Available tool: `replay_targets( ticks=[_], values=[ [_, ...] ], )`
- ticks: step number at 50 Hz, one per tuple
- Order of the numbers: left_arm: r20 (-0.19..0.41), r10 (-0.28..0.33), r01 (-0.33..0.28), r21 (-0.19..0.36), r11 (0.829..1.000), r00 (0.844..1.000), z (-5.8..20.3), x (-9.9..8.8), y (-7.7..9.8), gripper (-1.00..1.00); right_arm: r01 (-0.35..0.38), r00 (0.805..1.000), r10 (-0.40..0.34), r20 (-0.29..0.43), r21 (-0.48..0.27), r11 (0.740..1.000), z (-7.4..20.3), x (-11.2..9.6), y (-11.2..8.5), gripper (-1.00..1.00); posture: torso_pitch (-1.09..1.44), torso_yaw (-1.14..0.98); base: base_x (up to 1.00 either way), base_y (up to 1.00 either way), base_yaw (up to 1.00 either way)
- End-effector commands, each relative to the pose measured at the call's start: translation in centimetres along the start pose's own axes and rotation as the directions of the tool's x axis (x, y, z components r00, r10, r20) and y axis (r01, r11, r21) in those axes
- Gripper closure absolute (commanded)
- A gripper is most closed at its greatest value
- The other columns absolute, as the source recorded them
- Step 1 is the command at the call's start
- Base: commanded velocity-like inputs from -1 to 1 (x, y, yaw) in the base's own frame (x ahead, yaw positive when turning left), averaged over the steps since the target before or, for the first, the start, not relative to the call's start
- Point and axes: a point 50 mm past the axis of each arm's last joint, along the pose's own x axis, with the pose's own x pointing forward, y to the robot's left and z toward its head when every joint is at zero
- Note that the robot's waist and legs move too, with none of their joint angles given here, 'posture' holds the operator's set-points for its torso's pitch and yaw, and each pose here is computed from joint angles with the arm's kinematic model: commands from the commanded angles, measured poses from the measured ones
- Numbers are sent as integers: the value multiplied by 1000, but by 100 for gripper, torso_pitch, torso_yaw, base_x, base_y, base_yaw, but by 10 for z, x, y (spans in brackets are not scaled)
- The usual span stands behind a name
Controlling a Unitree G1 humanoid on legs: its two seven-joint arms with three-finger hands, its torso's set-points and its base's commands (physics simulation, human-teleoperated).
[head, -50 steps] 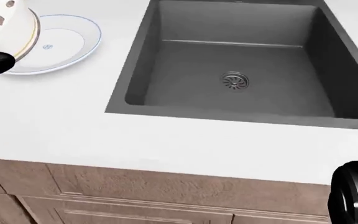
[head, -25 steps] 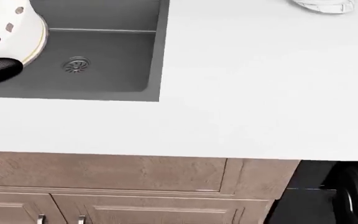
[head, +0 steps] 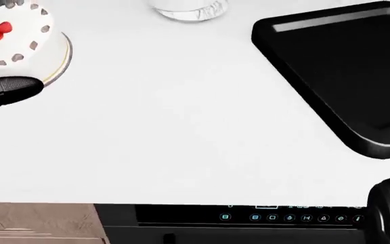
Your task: Move the dessert items from the plate to the tray.
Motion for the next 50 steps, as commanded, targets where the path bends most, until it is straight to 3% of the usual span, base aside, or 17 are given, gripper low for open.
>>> replay_targets(
  ticks=[1, 38, 43, 47, 48, 50],
  values=[
    [93, 128, -131, 31, 991, 987, 19, -6, 20, 100, -7, 994, 7, 113, -5, 1000, 22, -6, 1, 100, 0, 0, 10, -59, 0],
    [88, 133, -137, 37, 990, 987, 18, -5, 24, 100, -17, 996, 21, 89, -51, 999, 21, -3, 6, 100, 0, 0, 0, -13, 0],
    [89, 109, -114, 47, 992, 990, 19, 6, 22, 100, -27, 996, 32, 81, -54, 998, 19, -1, 9, 100, 0, 0, 0, 0, 0],
    [68, 73, -76, 52, 996, 995, 8, 26, 17, 100, -32, 996, 37, 78, -65, 997, 18, 0, 11, 100, 0, 0, 0, 0, 0],
    [59, 67, -72, 94, 993, 996, 5, 33, 17, 100, -32, 997, 38, 73, -78, 996, 17, 0, 11, 100, 0, 0, 0, 0, 0],
    [66, 41, -46, 71, 996, 997, 8, 42, 14, 100, -39, 997, 44, 69, -82, 996, 17, 0, 13, 100, 0, 0, 0, 0, 0]
  ],
)
